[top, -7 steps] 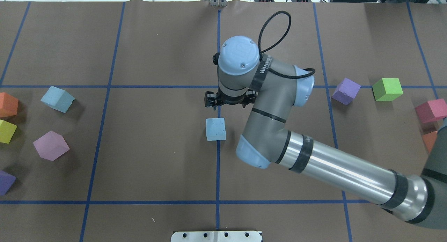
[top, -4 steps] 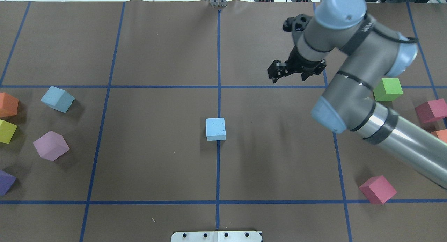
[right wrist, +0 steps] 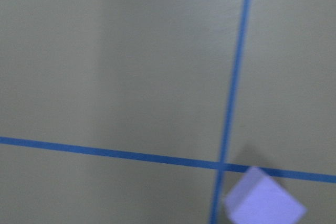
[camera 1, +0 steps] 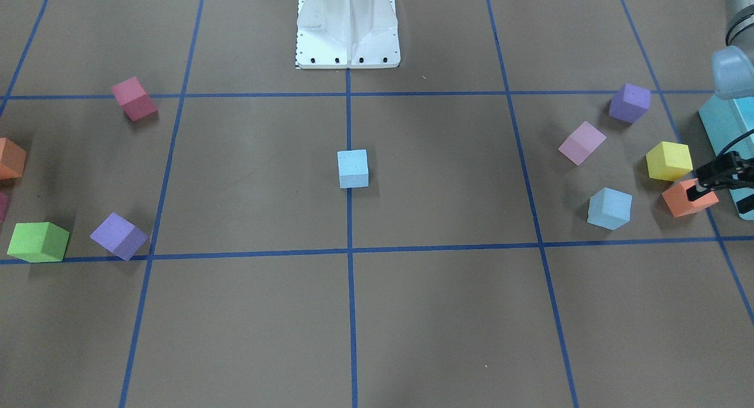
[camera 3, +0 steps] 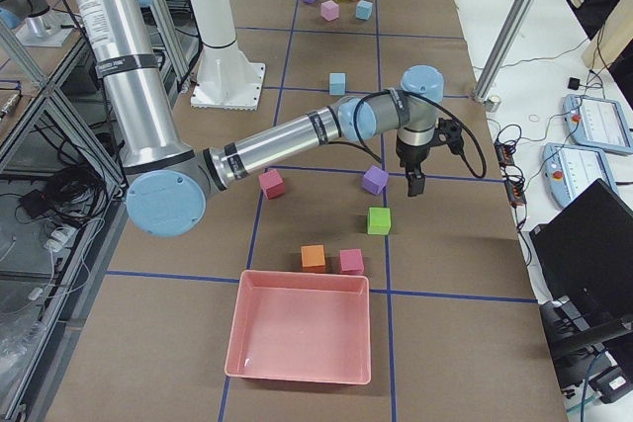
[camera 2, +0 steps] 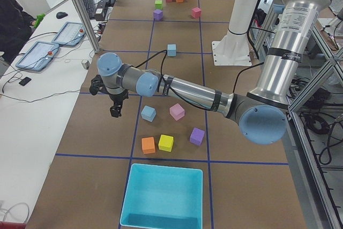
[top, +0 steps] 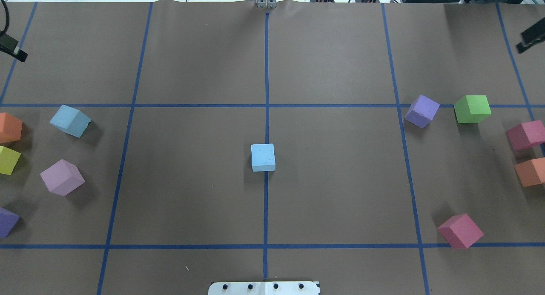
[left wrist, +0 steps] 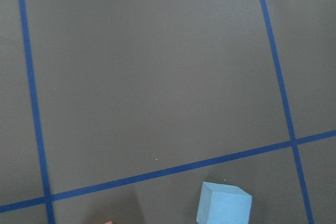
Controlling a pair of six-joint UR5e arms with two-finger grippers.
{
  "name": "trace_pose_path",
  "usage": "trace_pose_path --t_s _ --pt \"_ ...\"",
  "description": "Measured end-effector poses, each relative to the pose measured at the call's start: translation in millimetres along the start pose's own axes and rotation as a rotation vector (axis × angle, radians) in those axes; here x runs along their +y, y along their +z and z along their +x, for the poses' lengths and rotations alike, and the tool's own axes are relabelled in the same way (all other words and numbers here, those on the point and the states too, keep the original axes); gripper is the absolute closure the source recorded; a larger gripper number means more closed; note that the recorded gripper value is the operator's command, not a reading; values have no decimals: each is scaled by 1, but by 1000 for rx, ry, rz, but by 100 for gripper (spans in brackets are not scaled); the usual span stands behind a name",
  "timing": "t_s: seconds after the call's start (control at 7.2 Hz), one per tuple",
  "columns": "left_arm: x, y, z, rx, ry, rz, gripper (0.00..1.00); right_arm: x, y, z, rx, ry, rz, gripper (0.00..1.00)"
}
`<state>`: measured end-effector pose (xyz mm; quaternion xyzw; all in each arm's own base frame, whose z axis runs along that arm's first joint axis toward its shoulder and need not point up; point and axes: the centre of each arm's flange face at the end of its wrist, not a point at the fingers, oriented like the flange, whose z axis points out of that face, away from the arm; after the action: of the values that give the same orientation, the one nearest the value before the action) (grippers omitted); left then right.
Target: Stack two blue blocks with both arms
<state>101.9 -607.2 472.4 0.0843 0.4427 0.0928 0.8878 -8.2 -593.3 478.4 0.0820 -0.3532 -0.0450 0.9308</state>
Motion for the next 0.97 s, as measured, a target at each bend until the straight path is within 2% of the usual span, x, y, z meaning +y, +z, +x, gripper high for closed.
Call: trace_pose_path --t_s 0.14,0.42,0.69,0.97 --pt "0 21 16 -4 27 -14 2 10 -13 56 12 7 -13 0" --pt "2 64 24 -9 78 -37 2 28 -23 126 -15 34 -32 0" --pt "4 99 17 -15 109 -47 2 45 -14 174 -32 35 -62 0" --pt "6 112 17 -14 118 -57 2 75 4 204 -41 36 -89 0"
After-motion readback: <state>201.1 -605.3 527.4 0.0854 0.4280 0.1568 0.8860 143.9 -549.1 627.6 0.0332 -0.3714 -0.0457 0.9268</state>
